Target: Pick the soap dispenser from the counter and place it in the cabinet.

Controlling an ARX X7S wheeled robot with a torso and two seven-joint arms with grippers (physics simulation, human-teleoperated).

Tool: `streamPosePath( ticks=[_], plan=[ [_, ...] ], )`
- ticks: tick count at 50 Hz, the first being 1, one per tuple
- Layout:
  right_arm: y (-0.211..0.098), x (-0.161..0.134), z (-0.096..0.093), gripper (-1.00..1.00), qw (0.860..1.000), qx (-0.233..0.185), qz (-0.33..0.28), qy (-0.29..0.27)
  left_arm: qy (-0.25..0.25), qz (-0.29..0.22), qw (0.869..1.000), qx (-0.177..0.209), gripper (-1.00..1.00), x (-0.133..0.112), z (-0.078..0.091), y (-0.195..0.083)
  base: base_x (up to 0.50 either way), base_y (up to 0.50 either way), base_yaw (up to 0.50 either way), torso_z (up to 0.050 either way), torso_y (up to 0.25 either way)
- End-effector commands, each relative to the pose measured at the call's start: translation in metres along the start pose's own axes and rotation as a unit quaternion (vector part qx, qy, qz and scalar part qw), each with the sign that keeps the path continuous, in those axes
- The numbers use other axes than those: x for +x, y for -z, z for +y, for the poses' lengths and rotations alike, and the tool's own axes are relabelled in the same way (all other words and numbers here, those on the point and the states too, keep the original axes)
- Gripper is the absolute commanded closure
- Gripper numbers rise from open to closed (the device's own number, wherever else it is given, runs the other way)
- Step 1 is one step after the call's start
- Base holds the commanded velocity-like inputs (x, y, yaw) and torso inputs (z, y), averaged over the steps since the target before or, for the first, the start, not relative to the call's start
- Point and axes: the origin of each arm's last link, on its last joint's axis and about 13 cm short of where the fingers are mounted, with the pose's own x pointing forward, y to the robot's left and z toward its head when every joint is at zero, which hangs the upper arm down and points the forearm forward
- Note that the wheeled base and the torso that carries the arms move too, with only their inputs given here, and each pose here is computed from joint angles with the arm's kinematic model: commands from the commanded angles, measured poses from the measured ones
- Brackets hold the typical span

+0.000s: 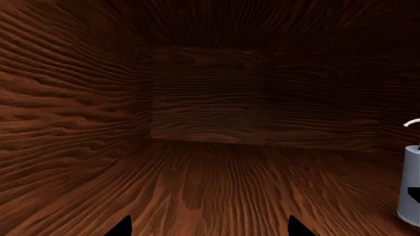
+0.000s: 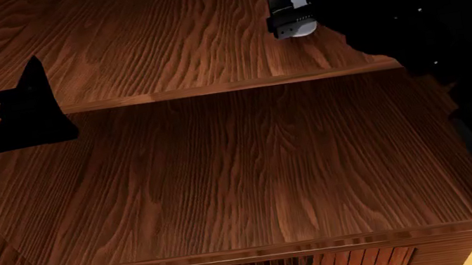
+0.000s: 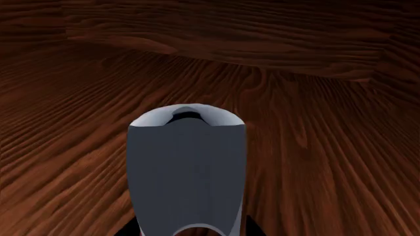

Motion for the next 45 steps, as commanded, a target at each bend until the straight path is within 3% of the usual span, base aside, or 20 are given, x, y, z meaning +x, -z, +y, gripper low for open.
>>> streamPosePath(
  ticks=[1, 27, 28, 45],
  plan=[
    [0.009, 0.003, -0.004, 1.00, 1.000, -0.001, 0.002, 0.001, 0.000, 0.000, 1.000, 0.001, -1.00, 0.000, 0.000, -0.001, 0.00, 0.00, 0.00, 0.000, 0.000],
    [0.027, 0.010, -0.009, 1.00, 1.000, 0.007, 0.015, 0.005, -0.002, 0.004, 1.000, 0.001, -1.00, 0.000, 0.000, 0.001, 0.00, 0.00, 0.00, 0.000, 0.000],
    [0.027, 0.010, -0.009, -1.00, 1.000, 0.006, 0.016, 0.006, -0.002, 0.004, 1.000, 0.001, -1.00, 0.001, 0.000, 0.002, 0.00, 0.00, 0.00, 0.000, 0.000],
    [0.023, 0.007, -0.010, -1.00, 1.000, 0.005, 0.015, 0.013, -0.004, 0.003, 1.000, 0.001, -1.00, 0.001, 0.001, 0.002, 0.00, 0.00, 0.00, 0.000, 0.000]
  ],
)
